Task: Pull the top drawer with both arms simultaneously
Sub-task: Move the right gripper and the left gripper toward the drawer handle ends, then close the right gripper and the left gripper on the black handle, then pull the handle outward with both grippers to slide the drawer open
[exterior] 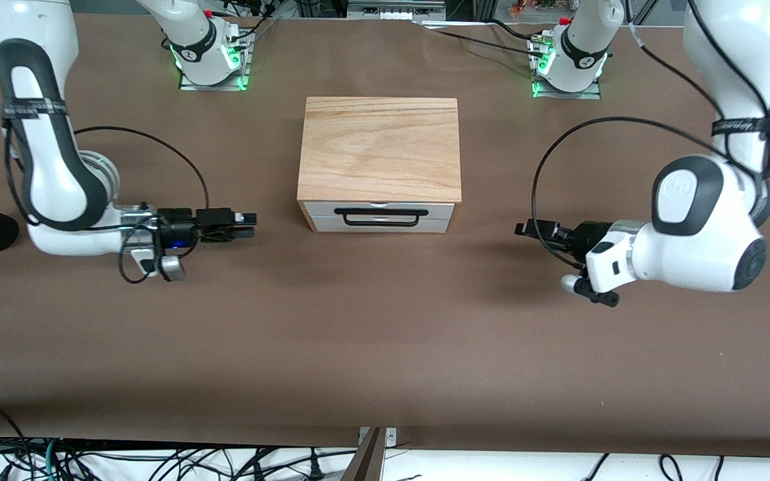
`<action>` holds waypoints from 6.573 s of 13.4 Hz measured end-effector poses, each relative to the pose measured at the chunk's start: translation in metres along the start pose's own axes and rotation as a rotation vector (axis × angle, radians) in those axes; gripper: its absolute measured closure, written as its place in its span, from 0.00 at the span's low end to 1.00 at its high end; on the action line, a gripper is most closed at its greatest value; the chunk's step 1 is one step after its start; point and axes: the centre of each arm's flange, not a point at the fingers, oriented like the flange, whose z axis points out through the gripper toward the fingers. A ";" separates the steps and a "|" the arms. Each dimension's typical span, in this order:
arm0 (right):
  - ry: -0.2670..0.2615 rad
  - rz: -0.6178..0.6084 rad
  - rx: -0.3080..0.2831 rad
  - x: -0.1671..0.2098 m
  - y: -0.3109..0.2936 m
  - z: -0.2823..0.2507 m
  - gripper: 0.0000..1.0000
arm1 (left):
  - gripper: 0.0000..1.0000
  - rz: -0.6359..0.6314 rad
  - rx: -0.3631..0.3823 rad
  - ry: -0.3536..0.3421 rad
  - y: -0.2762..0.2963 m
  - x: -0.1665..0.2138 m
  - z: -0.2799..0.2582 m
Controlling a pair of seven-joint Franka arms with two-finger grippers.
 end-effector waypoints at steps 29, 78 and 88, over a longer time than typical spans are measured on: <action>0.109 -0.101 0.147 -0.042 0.049 0.175 0.76 | 0.12 0.162 -0.620 0.108 -0.008 0.017 0.228; 0.143 -0.108 0.181 0.024 0.048 0.168 0.82 | 0.84 0.223 -0.732 0.227 -0.019 0.067 0.231; 0.166 -0.088 0.202 0.067 0.052 0.160 0.82 | 0.84 0.195 -0.692 0.295 -0.017 0.101 0.213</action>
